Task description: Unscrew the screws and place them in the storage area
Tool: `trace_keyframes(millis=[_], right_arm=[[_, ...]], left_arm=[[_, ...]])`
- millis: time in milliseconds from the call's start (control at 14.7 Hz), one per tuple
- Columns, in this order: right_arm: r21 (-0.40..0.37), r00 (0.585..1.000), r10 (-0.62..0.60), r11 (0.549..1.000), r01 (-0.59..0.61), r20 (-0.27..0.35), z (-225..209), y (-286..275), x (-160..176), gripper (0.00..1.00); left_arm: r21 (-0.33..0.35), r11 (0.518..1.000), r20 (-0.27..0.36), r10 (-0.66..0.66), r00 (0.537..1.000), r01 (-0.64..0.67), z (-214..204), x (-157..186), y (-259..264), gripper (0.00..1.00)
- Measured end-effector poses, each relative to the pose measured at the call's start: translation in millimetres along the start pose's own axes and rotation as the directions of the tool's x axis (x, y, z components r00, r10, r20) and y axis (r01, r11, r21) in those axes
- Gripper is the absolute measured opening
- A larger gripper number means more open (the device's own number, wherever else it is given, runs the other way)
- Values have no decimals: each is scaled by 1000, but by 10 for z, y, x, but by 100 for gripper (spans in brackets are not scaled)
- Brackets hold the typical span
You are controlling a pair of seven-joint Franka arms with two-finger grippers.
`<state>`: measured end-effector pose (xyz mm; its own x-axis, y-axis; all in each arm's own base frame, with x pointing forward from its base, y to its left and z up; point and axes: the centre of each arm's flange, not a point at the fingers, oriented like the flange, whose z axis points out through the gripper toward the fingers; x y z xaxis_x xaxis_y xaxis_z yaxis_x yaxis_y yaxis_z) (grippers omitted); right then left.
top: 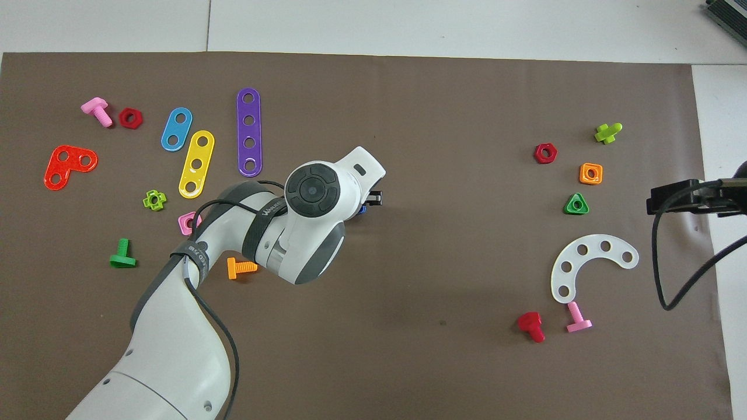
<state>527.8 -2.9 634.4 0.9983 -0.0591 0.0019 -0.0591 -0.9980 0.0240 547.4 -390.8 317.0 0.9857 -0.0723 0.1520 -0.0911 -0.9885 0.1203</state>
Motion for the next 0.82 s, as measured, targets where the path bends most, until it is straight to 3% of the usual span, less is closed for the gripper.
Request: trace_keyframes(millis=[817], right_arm=[[0,1000,0,1000,0,0,0,0,0,100]], left_arm=[[36,999,38,-35,999,34,-739,158,-112,47]])
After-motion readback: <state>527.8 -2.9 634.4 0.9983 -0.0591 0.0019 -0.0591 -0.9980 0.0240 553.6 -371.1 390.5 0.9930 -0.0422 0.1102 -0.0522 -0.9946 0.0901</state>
